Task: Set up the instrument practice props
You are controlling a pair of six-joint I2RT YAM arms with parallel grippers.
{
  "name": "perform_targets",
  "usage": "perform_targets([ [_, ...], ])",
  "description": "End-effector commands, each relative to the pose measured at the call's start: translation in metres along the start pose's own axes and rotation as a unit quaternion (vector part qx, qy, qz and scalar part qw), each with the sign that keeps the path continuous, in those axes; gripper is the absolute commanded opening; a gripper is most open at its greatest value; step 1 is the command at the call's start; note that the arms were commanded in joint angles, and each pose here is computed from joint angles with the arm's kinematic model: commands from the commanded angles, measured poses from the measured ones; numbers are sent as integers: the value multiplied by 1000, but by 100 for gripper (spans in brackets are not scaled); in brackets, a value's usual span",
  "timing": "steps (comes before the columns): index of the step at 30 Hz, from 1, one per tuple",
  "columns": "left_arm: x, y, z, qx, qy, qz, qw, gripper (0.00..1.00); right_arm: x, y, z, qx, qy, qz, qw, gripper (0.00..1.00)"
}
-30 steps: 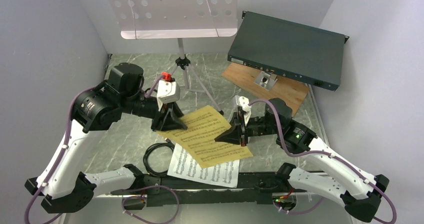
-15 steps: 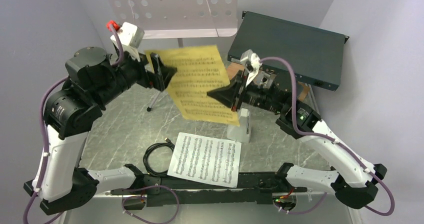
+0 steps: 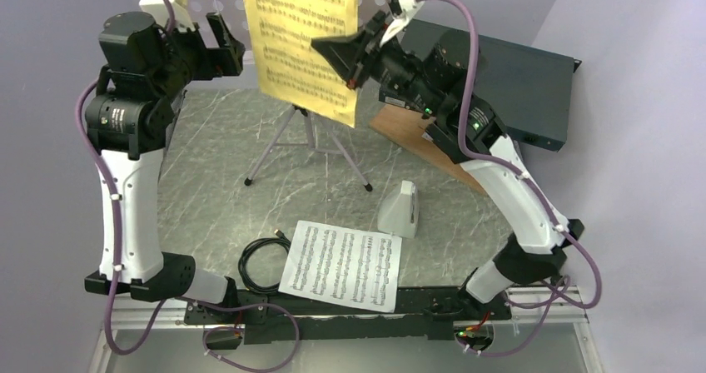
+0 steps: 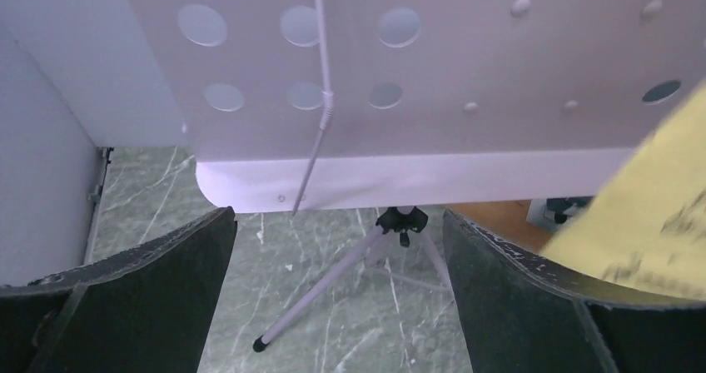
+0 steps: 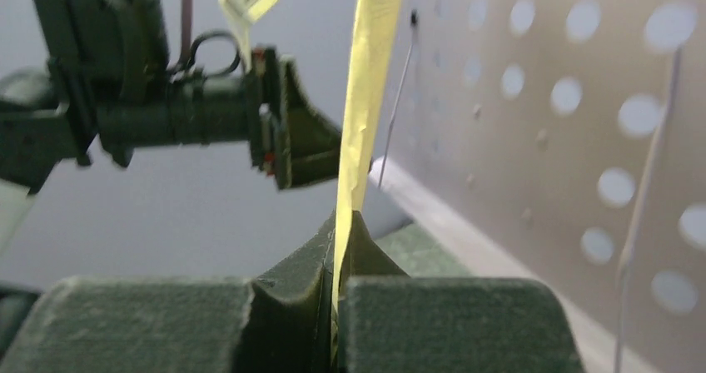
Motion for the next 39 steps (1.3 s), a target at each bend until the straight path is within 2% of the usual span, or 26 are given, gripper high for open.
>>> perform_targets([
  [1,-40,1,-30,26,-89,-24,995,99,-32,-7,18,23,-47,-41,998,0],
  [5,-43,10,-19,59,-97,-50,992,100,-39,-13,38,24,-75,-71,994,0],
  [11,-47,29,-13,91,-129,-68,985,93,-46,-24,56,41,-117,-111,986,0],
  [18,-47,38,5,167,-147,-94,970,68,-43,-42,73,80,-142,-127,978,0],
  [22,-45,39,11,200,-161,-105,961,57,-40,-49,80,87,-147,-126,977,0],
  [25,-45,37,15,226,-166,-107,954,52,-37,-55,84,90,-148,-121,977,0],
  [31,-41,37,24,245,-163,-116,949,47,-27,-64,91,90,-146,-112,979,0],
  [39,-38,43,36,241,-162,-124,949,32,-16,-71,100,91,-142,-112,979,0],
])
Point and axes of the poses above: each gripper's point midway between its finger pads, its own z axis out along the fingers, its own y axis along the line the jaws close on, x = y × z, the point moved 6 cm from there along -z, back along the fingers, and after that the axes turned 7 degrees about z, right-handed, at the moved point
